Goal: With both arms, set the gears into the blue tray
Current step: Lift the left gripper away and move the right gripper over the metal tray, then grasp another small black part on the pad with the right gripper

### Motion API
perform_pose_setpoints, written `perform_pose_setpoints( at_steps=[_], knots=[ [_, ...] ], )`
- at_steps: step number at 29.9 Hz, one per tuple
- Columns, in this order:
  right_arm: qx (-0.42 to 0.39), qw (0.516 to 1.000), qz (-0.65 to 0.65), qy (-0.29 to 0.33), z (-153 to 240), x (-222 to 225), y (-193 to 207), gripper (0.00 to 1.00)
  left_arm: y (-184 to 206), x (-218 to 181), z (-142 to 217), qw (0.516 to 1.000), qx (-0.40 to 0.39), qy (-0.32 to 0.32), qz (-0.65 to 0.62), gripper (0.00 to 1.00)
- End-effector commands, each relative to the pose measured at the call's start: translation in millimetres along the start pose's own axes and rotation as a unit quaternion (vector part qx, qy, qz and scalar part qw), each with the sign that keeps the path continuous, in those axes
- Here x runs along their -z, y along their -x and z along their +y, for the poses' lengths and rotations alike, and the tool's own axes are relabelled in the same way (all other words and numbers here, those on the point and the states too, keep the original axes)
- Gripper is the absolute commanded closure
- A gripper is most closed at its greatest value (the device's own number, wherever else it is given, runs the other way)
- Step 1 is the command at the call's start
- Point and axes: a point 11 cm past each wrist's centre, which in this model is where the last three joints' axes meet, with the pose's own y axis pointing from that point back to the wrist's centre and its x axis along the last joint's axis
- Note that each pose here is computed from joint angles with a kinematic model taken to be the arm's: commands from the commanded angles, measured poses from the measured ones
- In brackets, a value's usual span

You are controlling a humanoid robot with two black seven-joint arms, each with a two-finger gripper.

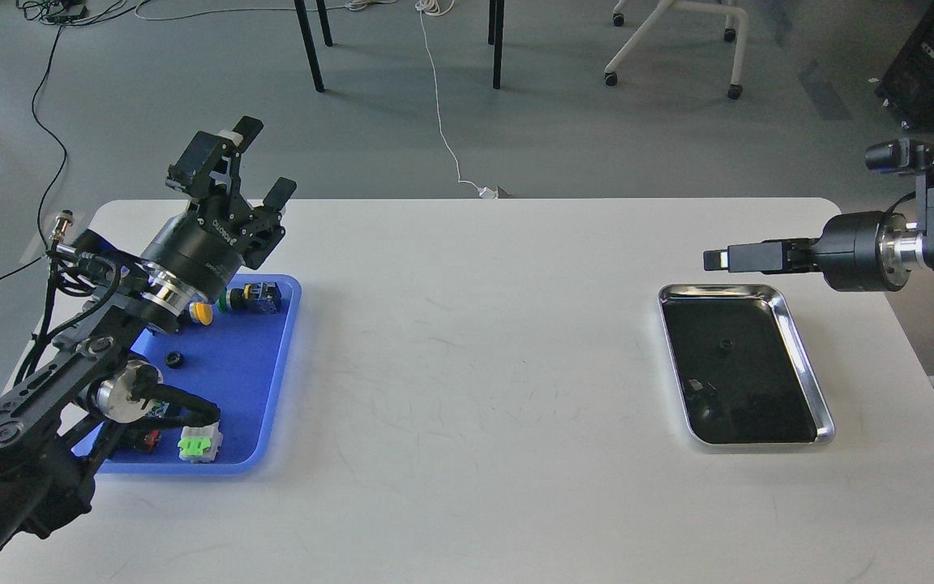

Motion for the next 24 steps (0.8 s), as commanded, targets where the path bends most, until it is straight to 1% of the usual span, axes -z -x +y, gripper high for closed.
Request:
perform_pose_setpoints(
  at_steps=[1, 4, 8, 11, 19, 21, 24],
  knots=[
    [0.059, 0.992, 0.099, 0.059, -4.7, -7.1, -4.3, 0.02, 8.1, 10.0, 2.9, 1.000, 0.001, -0.004, 0.019, 0.02],
    [0.082, 0.985, 0.126, 0.088, -11.9, -17.0, -1.8, 0.03, 11.3, 15.2, 4.8, 0.999, -0.006, -0.002, 0.032, 0.02],
    [0.113, 0.981, 0.134, 0.088, -38.9, -14.1, 11.8, 0.04, 17.2, 19.8, 5.6, 0.999, -0.002, -0.002, 0.043, 0.02],
    [0.130, 0.977, 0.133, 0.101, -50.3, -20.2, 20.6, 0.04, 16.7, 20.4, 6.5, 0.999, -0.003, -0.002, 0.044, 0.02],
    [0.157, 0.977, 0.120, 0.082, -72.7, -18.6, 59.0, 0.07, 17.3, 20.9, 6.8, 0.999, -0.002, -0.002, 0.045, 0.02],
    [0.157, 0.977, 0.121, 0.080, -75.6, -18.7, 63.5, 0.08, 17.3, 20.9, 6.8, 0.999, -0.003, -0.002, 0.045, 0.02],
    [0.153, 0.977, 0.121, 0.084, -76.9, -20.0, 60.7, 0.13, 17.6, 21.4, 6.8, 0.999, -0.002, -0.003, 0.046, 0.02]
  ],
)
